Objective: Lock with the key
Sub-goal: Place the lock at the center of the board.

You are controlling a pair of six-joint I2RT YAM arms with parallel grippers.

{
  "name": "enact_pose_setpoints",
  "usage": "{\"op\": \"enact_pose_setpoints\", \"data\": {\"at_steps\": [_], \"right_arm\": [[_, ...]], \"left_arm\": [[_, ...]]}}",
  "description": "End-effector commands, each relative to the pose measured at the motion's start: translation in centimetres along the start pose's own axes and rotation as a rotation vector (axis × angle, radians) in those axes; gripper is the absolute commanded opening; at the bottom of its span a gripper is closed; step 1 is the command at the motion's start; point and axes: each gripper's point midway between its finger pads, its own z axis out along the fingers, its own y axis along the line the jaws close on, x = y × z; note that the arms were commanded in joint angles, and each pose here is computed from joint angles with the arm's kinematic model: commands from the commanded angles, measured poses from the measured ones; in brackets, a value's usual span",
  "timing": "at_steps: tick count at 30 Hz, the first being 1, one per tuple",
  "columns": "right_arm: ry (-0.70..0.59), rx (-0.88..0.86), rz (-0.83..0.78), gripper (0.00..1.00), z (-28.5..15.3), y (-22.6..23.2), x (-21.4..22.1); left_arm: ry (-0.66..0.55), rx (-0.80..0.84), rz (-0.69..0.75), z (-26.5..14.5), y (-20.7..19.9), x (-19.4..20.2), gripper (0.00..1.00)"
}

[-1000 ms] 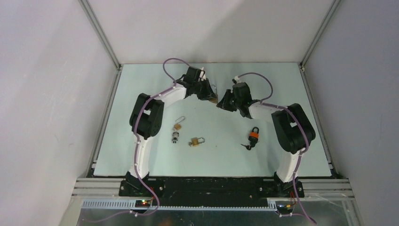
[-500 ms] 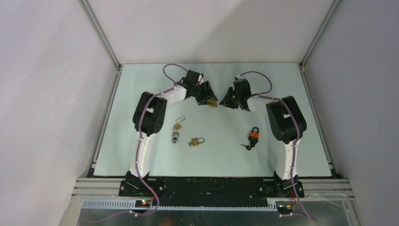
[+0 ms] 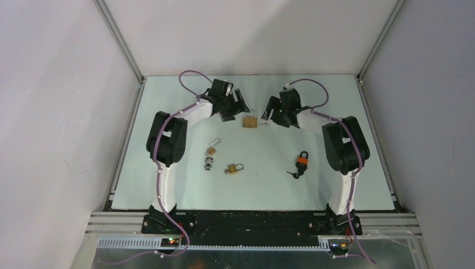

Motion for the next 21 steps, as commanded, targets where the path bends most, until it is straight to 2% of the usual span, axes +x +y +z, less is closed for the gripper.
{"op": "enact_pose_setpoints", "data": {"at_steps": [1,5,7,9,13,16,21], "right_arm": [[-0.129,0.118,-0.052,0.8,-4.7,-0.7,-4.4],[-0.147,0.279,-0.034,0.73,-7.8,-3.1,-4.4],[-0.136,0.385,-0.02,0.68,-9.4,-5.1,-3.3],[-0.141,0.499,-0.002,0.67,-11.2,-7.5,-1.9],[-0.153,0.609,0.055,0.69,-14.3,-11.0,1.8],[-0.158,0.655,0.1,0.76,-16.1,-12.9,4.2],[-0.119,0.632,0.133,0.8,-16.4,-14.4,7.0]], "left_arm": [[-0.178,-0.035,0.07,-5.3,-1.4,-4.1,0.87],[-0.228,-0.03,0.131,-8.3,-2.1,-4.6,0.94],[-0.25,-0.031,0.158,-9.8,-2.3,-4.5,0.99],[-0.281,-0.048,0.18,-11.4,-2.0,-4.5,1.0],[-0.349,-0.066,0.203,-14.7,-1.9,-4.5,1.0],[-0.367,-0.048,0.217,-16.5,-2.2,-4.0,1.0],[-0.374,-0.013,0.229,-19.4,-1.9,-1.8,1.0]]}}
